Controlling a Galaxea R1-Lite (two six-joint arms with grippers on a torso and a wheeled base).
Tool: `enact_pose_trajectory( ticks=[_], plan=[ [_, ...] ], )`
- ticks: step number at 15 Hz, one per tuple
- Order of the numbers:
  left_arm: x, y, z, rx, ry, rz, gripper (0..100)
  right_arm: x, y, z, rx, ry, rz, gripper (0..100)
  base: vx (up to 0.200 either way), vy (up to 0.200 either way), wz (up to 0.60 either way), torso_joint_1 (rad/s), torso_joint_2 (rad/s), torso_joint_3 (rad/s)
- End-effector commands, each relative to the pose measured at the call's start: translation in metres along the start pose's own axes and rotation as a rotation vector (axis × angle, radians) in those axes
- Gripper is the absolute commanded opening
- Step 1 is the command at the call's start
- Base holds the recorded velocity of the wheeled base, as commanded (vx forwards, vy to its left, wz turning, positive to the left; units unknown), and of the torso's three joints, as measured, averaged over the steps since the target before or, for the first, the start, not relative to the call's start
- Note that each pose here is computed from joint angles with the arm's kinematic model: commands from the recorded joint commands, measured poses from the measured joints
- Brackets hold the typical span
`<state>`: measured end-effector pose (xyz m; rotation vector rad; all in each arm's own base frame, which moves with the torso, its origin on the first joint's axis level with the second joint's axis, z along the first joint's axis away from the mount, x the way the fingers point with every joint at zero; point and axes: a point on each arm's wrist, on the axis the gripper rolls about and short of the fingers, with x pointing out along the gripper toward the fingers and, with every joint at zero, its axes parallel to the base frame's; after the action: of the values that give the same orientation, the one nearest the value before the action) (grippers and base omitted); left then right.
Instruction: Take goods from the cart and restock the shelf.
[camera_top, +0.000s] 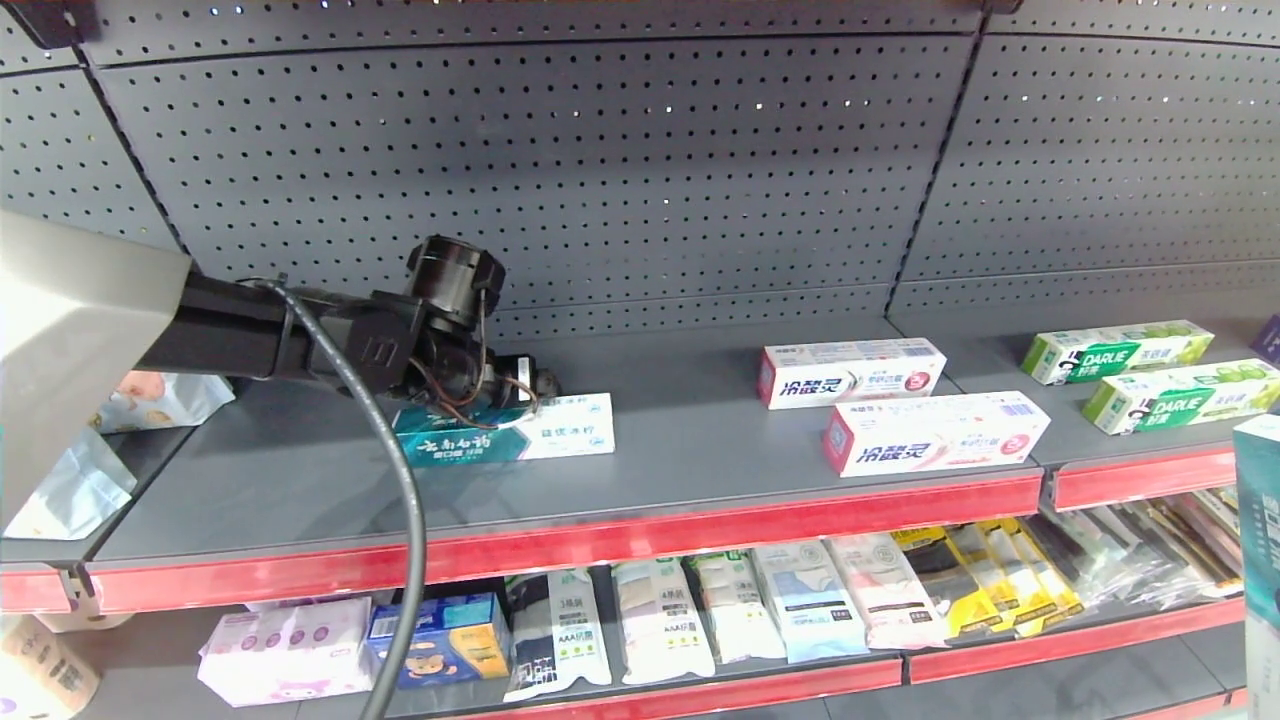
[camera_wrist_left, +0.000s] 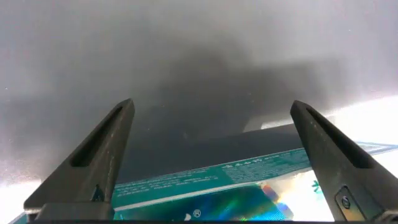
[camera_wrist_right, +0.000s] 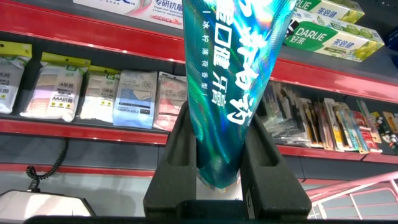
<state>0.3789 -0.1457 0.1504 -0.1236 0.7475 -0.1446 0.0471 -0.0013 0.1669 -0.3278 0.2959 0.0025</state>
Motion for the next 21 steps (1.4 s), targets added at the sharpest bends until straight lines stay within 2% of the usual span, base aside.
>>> enact_pose_trajectory(
  ticks=[1,9,21],
  plan=[
    [-0.0021,-0.0019,0.0024,0.001,-0.004,-0.004,100,0.0005,0.0004,-0.0012,-0.001,0.005,0.001,0,0.0,0.0,0.0,0.0,0.0,0.0],
    [-0.0036,-0.0023,0.0023,0.009,0.011,0.0,100,0.0014,0.0003,-0.0007,-0.001,0.009,0.004,0,0.0,0.0,0.0,0.0,0.0,0.0],
    [-0.0057,-0.0018,-0.0056,0.02,0.072,0.003,100,0.0038,0.0007,-0.0015,0.0,0.023,0.011,0,0.0,0.0,0.0,0.0,0.0,0.0]
  ],
)
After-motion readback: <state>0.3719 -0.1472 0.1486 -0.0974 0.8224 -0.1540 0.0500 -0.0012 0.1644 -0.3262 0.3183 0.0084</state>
